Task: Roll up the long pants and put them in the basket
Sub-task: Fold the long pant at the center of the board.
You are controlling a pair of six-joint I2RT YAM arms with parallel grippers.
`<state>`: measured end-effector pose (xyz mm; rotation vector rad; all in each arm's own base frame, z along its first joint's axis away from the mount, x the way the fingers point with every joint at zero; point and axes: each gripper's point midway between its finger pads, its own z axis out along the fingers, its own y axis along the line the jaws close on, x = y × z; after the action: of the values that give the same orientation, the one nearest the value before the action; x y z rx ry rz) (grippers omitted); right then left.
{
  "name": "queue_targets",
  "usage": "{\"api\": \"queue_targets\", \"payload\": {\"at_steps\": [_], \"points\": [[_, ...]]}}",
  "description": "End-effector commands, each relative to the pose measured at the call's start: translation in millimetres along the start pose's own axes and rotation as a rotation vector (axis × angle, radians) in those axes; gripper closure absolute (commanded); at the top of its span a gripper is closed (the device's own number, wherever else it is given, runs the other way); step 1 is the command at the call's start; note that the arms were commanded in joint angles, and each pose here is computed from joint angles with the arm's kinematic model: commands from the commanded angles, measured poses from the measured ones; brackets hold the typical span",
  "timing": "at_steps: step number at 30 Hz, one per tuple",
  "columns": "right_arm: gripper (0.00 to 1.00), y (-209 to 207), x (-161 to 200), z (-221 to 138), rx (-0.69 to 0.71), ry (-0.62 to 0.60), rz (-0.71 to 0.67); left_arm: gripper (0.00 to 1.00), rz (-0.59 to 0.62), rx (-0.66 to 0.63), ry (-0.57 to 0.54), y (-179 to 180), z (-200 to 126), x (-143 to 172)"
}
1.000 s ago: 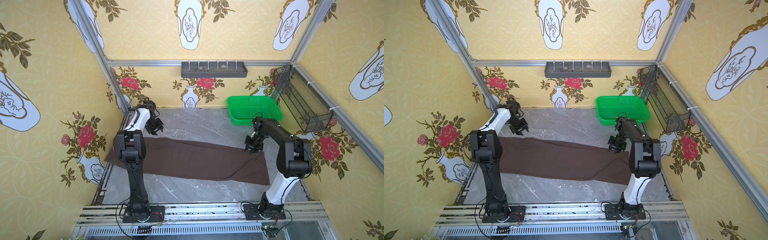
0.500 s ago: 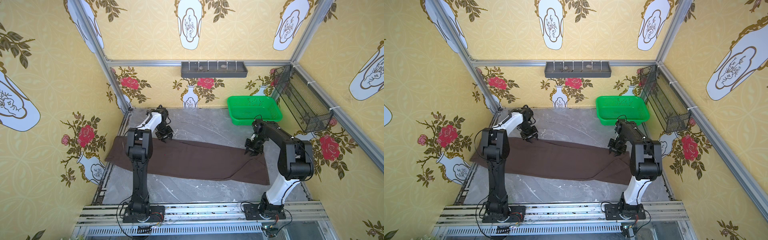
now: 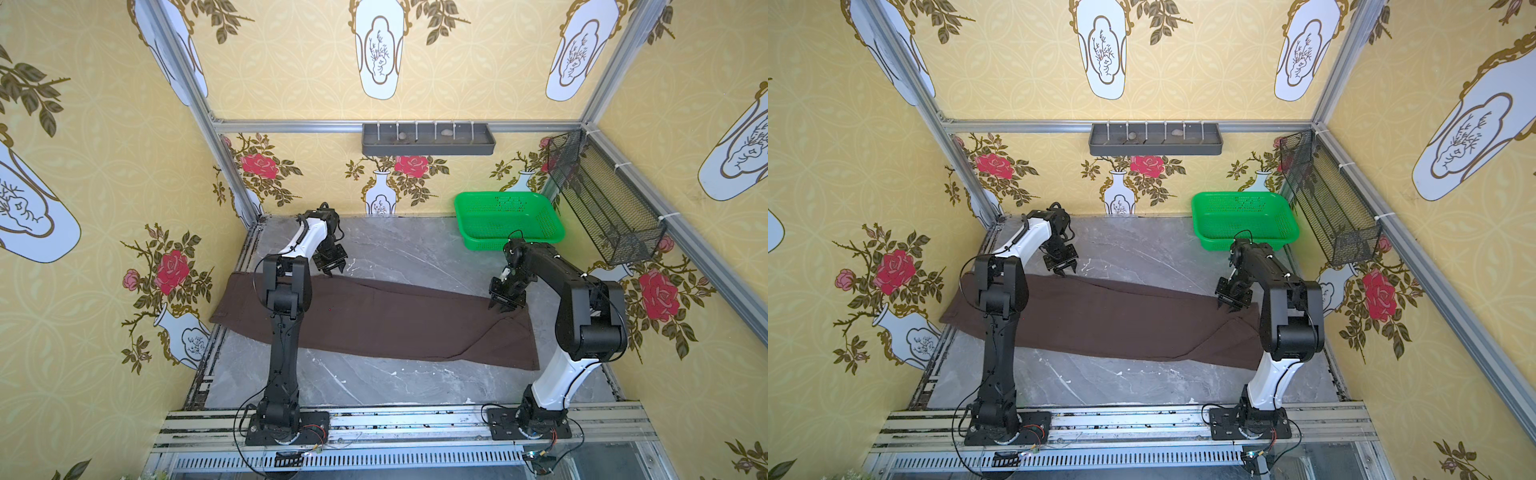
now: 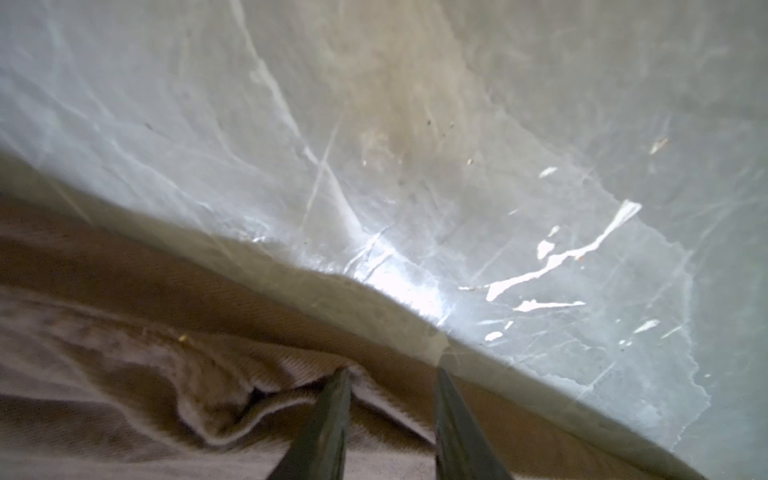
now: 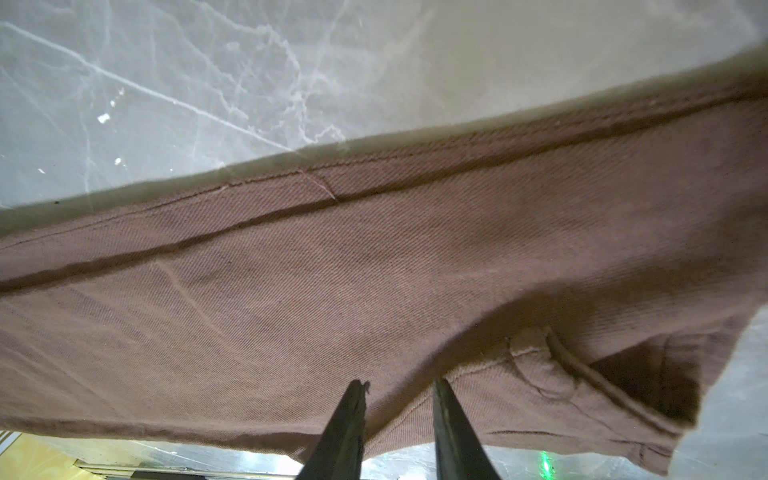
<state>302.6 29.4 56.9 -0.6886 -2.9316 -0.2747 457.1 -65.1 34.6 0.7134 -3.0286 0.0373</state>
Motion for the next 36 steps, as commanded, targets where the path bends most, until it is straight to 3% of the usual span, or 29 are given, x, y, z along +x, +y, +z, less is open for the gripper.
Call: {"api": "queue_targets", "payload": {"at_steps": [1,6,16,23,36], "points": [[0.70,-0.5,2.6,0.7,0.001,0.006,-0.004,0.64,0.013,-0.032,0.035,9.3,-2.7,11.4],[0.70,1.0,2.6,5.1,-0.009,0.013,0.002,0.66,0.020,-0.040,0.021,14.1,-9.7,14.4],[0.70,5.2,-3.4,0.3,-0.006,0.003,-0.017,0.73,0.038,-0.089,0.080,18.6,28.8,16.0],[0.70,4.2,-1.3,1.6,-0.007,0.007,-0.017,1.00,0.053,-0.097,0.088,17.1,42.5,12.1],[0.70,2.0,3.1,10.6,-0.006,0.021,-0.015,1.00,0.027,-0.031,-0.007,-4.5,9.0,-18.0]]}}
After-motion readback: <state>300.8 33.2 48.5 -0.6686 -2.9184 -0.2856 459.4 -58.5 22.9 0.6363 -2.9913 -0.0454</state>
